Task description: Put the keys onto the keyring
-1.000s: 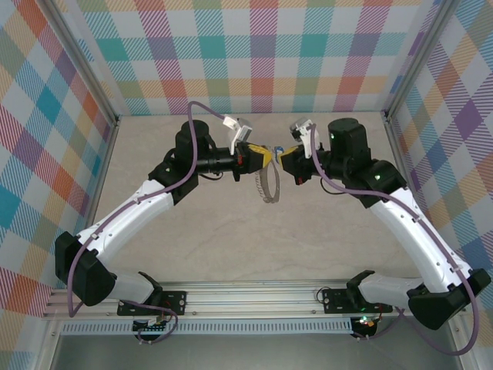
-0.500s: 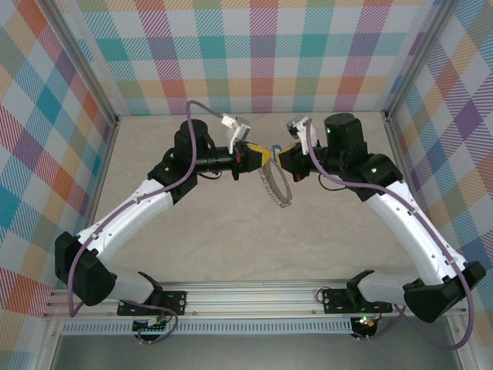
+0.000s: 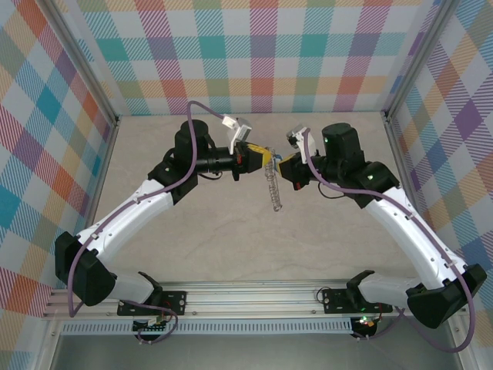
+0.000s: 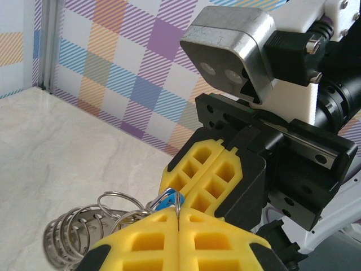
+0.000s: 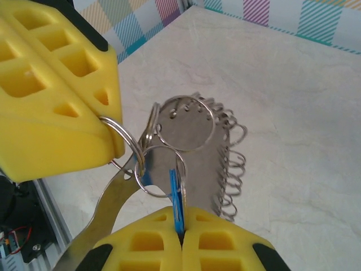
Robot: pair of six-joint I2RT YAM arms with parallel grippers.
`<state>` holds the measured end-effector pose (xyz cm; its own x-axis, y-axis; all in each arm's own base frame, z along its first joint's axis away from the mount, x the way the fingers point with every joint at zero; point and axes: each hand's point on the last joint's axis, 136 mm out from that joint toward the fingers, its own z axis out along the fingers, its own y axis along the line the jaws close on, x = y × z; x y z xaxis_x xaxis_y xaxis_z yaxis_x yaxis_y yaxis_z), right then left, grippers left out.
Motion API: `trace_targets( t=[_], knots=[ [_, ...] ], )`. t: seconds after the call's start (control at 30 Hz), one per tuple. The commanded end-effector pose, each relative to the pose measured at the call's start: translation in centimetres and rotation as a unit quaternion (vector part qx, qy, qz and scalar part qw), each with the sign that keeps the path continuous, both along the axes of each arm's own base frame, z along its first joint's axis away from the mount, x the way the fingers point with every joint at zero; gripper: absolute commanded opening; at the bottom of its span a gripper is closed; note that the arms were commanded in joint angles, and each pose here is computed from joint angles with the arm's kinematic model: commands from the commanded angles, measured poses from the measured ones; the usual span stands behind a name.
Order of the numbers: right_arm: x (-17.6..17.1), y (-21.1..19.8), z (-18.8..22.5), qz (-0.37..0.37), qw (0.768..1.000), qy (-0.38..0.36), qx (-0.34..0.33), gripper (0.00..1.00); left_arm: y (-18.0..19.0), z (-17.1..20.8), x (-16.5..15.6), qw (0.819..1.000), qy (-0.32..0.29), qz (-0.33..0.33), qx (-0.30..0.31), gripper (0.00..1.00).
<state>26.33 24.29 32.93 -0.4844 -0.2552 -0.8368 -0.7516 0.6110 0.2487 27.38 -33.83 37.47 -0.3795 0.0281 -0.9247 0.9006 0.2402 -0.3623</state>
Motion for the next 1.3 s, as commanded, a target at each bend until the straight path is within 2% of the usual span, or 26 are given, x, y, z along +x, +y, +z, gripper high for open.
trace_targets(
  t=[0.0, 0.2, 0.8, 1.27],
  knots=[
    [-0.8, 0.8, 0.6, 0.022, 0.999, 0.002, 0.027, 0.0, -0.2, 2.3, -0.6, 0.999, -0.026, -0.015, -0.025, 0.0],
    [-0.5, 0.4, 0.5, 0.01, 1.0, -0.007, 0.017, 0.0, -0.3, 2.1, -0.6, 0.999, -0.025, -0.015, -0.024, 0.0],
    [0.5, -0.1, 3.8, -0.002, 0.999, -0.053, -0.004, 0.0, -0.2, 2.2, -0.8, 0.999, -0.025, -0.018, -0.023, 0.0],
    [1.1, -0.7, 3.4, -0.018, 0.998, -0.061, -0.021, 0.0, -0.1, 2.1, -0.8, 0.999, -0.027, -0.015, -0.022, 0.0]
  ],
)
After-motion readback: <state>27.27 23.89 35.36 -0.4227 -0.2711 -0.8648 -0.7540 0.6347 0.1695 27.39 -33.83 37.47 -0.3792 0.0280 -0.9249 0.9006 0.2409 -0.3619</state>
